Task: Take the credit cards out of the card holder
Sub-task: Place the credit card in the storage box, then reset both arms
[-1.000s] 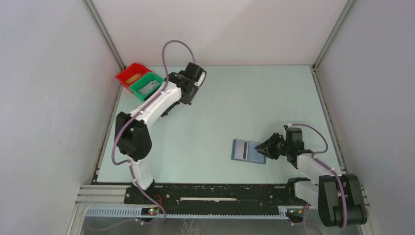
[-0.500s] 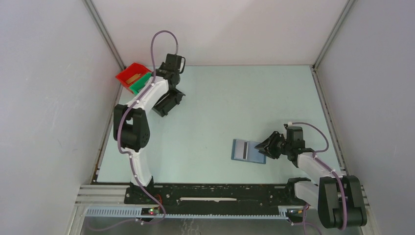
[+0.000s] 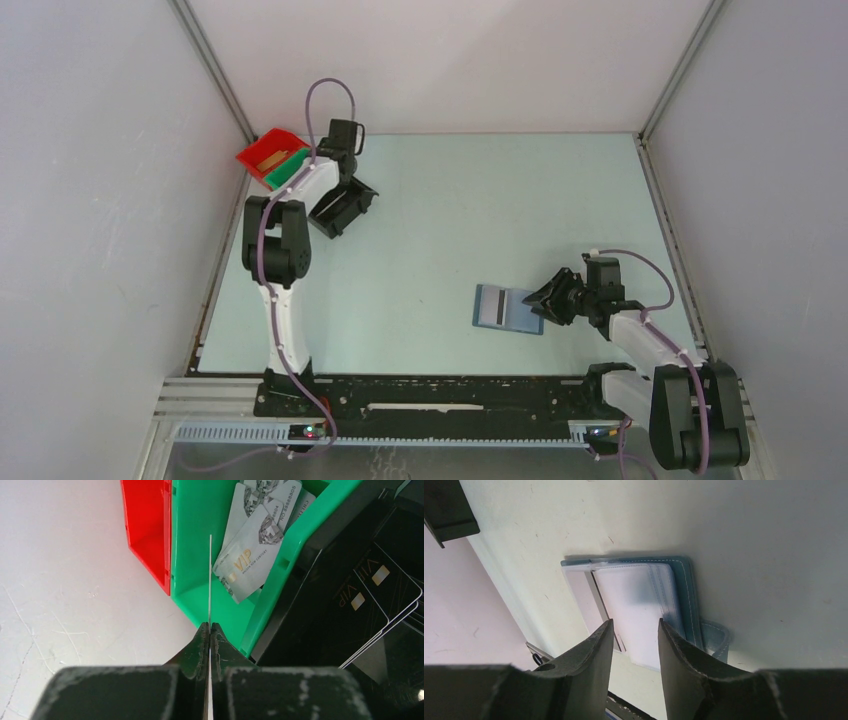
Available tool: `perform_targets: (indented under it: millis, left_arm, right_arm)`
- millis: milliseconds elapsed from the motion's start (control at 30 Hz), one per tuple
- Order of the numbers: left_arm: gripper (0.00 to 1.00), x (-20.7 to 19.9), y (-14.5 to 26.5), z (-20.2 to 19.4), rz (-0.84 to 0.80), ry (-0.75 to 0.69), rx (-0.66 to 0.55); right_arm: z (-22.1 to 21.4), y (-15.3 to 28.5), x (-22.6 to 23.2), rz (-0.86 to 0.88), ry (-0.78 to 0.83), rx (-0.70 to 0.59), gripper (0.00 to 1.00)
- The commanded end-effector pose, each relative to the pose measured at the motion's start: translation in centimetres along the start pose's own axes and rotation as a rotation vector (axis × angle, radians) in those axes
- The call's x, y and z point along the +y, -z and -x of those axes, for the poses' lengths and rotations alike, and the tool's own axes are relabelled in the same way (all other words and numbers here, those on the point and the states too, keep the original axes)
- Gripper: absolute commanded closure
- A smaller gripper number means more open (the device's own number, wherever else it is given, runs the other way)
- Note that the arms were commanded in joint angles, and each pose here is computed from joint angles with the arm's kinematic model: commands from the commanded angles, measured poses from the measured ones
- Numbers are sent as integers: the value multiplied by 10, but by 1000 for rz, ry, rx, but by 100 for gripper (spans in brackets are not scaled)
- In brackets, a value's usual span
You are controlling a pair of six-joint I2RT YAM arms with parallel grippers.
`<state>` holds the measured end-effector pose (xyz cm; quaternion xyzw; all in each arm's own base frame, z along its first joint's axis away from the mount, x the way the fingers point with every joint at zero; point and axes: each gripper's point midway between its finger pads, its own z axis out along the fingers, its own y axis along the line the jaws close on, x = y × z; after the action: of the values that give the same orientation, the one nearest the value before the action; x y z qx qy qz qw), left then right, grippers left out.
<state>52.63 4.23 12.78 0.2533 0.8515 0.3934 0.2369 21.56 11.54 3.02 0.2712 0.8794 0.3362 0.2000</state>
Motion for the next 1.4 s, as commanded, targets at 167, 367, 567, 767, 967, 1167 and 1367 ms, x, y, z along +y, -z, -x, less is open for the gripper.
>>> perform_targets:
  millis: [167,367,567,767,967,1167,1367]
  left_arm:
    - [94,12,-11,9,3,28,-42]
    - [88,3,-12,5,-39,24,-35]
    - [82,-2,-7,0,-73,29,-24]
    - [80,5,21,7,-84,49,-34]
    - [81,40,81,28,-101,129,-146]
    - [79,80,166,53,-188,329,-348]
    - [72,93,251,62,-373,575,-539]
  right_arm:
    - [12,2,6,-2,19,-34,52]
    - [13,1,7,3,12,-32,52]
    - [13,3,7,0,14,-40,52]
    - [15,6,11,11,21,-51,52]
    - [33,33,55,78,91,-77,47]
    - [68,93,121,127,243,-182,38]
    - [101,172,183,148,407,-357,32]
